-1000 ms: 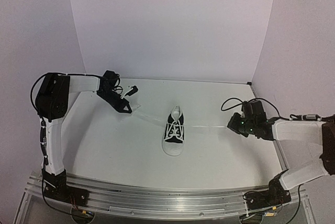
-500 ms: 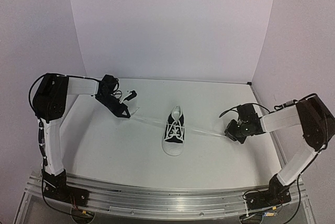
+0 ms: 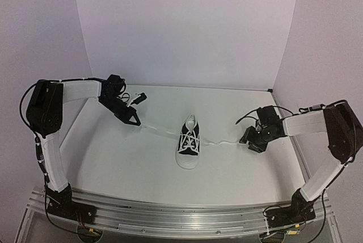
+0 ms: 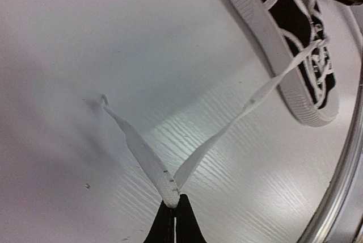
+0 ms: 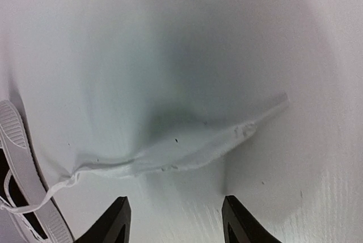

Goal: Tie the shoes

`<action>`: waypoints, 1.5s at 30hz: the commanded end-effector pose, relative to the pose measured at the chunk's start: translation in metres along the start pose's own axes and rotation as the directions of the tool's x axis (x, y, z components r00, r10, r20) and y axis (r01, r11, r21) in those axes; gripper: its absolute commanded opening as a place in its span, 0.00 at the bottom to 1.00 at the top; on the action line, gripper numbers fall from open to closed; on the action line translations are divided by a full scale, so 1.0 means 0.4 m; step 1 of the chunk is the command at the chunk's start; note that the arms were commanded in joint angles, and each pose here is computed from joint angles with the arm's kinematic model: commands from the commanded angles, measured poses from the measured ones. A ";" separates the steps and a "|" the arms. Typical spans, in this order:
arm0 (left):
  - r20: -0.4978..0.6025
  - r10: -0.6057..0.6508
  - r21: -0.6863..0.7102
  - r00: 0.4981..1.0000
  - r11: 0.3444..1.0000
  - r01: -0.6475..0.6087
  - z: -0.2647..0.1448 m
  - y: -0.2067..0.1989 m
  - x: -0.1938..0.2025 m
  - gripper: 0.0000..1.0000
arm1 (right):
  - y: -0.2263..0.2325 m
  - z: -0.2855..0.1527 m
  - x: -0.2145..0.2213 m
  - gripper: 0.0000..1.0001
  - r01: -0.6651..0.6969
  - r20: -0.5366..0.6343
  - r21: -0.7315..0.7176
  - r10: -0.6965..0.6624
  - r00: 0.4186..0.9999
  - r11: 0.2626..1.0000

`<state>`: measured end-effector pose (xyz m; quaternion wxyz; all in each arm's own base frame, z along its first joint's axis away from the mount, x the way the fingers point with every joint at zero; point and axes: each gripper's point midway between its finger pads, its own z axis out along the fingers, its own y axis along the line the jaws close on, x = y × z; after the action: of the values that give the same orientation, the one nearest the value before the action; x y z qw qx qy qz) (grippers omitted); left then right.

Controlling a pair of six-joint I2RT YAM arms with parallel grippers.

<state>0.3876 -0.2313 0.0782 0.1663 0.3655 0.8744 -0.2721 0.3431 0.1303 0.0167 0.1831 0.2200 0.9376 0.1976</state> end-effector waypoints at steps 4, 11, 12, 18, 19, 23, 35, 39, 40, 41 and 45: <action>0.044 -0.106 0.237 0.993 0.967 0.093 -0.125 -0.221 -0.064 0.00 | 0.150 -0.164 -0.073 0.70 0.378 0.125 -0.003 -0.375 0.919 0.926; 0.072 -0.119 0.251 0.990 0.963 0.098 -0.181 -0.255 -0.112 0.00 | 0.602 -0.138 0.185 0.70 0.972 0.379 -0.181 -0.901 0.209 0.149; 0.077 -0.119 0.249 0.990 0.964 0.097 -0.188 -0.259 -0.116 0.00 | 0.640 -0.124 0.230 0.69 0.978 0.414 -0.202 -0.901 0.129 0.047; 0.092 -0.108 0.231 0.990 0.969 0.084 -0.212 -0.268 -0.122 0.00 | 0.760 0.010 0.325 0.61 0.950 0.471 -0.235 -0.879 -0.074 -0.206; 0.094 -0.106 0.226 0.990 0.971 0.082 -0.214 -0.267 -0.122 0.00 | 0.765 0.032 0.331 0.58 0.947 0.468 -0.241 -0.880 -0.079 -0.213; 0.104 -0.093 0.210 0.990 0.975 0.070 -0.221 -0.264 -0.128 0.00 | 0.787 0.070 0.322 0.45 0.950 0.468 -0.217 -0.878 -0.102 -0.226; 0.090 -0.102 0.218 0.991 0.973 0.080 -0.206 -0.261 -0.112 0.00 | 0.755 0.090 0.315 0.17 0.962 0.426 -0.210 -0.902 -0.073 -0.177; 0.090 -0.102 0.221 0.991 0.972 0.080 -0.204 -0.260 -0.116 0.00 | 0.747 0.095 0.313 0.06 0.964 0.414 -0.211 -0.908 -0.063 -0.163; 0.090 -0.102 0.221 0.991 0.972 0.081 -0.204 -0.259 -0.116 0.00 | 0.749 0.096 0.311 0.04 0.965 0.413 -0.214 -0.909 -0.053 -0.154; 0.089 -0.104 0.220 0.991 0.972 0.082 -0.203 -0.258 -0.115 0.00 | 0.749 0.099 0.310 0.02 0.965 0.411 -0.217 -0.911 -0.045 -0.145; 0.083 -0.107 0.218 0.991 0.972 0.087 -0.200 -0.257 -0.108 0.00 | 0.752 0.094 0.287 0.00 0.971 0.401 -0.227 -0.916 0.022 -0.076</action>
<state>0.3340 -0.2694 0.1808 0.1274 0.3162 0.8547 -0.3914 0.3552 0.4473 0.0677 0.3489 -0.5668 0.7195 0.1983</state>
